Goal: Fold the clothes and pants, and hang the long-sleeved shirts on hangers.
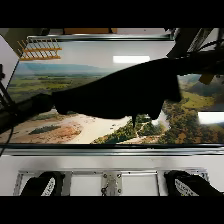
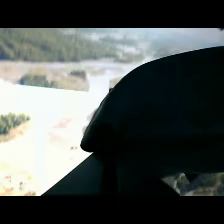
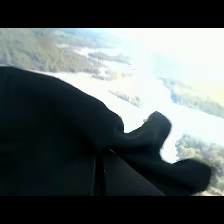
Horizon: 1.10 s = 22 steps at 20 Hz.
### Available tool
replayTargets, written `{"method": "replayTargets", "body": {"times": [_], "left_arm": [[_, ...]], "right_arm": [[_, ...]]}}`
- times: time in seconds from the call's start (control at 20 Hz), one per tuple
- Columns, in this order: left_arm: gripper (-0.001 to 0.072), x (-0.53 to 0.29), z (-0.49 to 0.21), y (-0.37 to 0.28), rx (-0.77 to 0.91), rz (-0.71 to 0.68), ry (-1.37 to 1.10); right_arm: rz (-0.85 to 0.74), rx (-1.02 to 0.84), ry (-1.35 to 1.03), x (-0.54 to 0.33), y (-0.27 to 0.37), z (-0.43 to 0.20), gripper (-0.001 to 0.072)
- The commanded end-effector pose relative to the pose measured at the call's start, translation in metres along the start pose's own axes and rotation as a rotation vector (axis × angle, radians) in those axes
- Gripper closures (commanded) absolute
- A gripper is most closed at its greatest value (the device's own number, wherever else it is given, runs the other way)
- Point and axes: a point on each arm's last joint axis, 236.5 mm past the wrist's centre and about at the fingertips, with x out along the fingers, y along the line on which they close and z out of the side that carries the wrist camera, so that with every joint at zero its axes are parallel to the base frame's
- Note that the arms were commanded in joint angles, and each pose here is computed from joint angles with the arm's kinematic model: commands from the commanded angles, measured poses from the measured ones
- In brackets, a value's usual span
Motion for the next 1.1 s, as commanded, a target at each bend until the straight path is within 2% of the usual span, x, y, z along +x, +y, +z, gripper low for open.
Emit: {"method": "replayTargets", "body": {"times": [0.0, 0.05, 0.1, 0.15, 0.2, 0.25, 0.3, 0.45, 0.6, 0.65, 0.7, 0.85, 1.05], "left_arm": [[0.0699, 0.024, -0.055, 0.028, -0.068, 0.032, 0.13], [0.0699, 0.029, -0.067, 0.035, -0.081, 0.044, 0.155], [0.0699, 0.035, -0.076, 0.042, -0.094, 0.055, 0.168], [0.0699, 0.04, -0.081, 0.049, -0.102, 0.067, 0.166], [0.0699, 0.044, -0.082, 0.055, -0.11, 0.077, 0.155], [0.0699, 0.048, -0.083, 0.059, -0.115, 0.084, 0.142], [0.0699, 0.05, -0.083, 0.062, -0.119, 0.088, 0.131], [0.0699, 0.051, -0.085, 0.07, -0.099, 0.115, 0.128], [0.0699, 0.049, -0.088, 0.083, -0.052, 0.168, 0.146], [0.0699, 0.049, -0.088, 0.084, -0.051, 0.17, 0.146], [0.0699, 0.049, -0.089, 0.083, -0.051, 0.169, 0.147], [0.0699, 0.049, -0.088, 0.083, -0.052, 0.169, 0.146], [0.0699, 0.049, -0.089, 0.083, -0.052, 0.169, 0.147]], "right_arm": [[-0.013, 0.059, 0.056, 0.073, -0.025, -0.013, 0.0698], [-0.023, 0.084, 0.054, 0.099, -0.036, -0.012, 0.0687], [-0.035, 0.124, 0.044, 0.124, -0.047, -0.012, 0.0554], [-0.045, 0.162, 0.043, 0.143, -0.056, -0.014, 0.0249], [-0.051, 0.18, 0.052, 0.154, -0.062, -0.018, 0.0113], [-0.056, 0.188, 0.067, 0.156, -0.067, -0.022, 0.0157], [-0.059, 0.195, 0.092, 0.151, -0.071, -0.028, 0.0243], [-0.113, 0.155, 0.251, 0.12, -0.093, -0.074, 0.0243], [-0.118, 0.243, 0.434, 0.1, -0.1, -0.16, 0.024], [-0.103, 0.284, 0.49, 0.1, -0.094, -0.195, 0.0213], [-0.071, 0.327, 0.546, 0.101, -0.083, -0.23, 0.0013], [0.1, 0.417, 0.661, 0.114, -0.032, -0.309, -0.0008], [0.102, 0.476, 0.658, 0.143, -0.014, -0.352, -0.0008]]}}
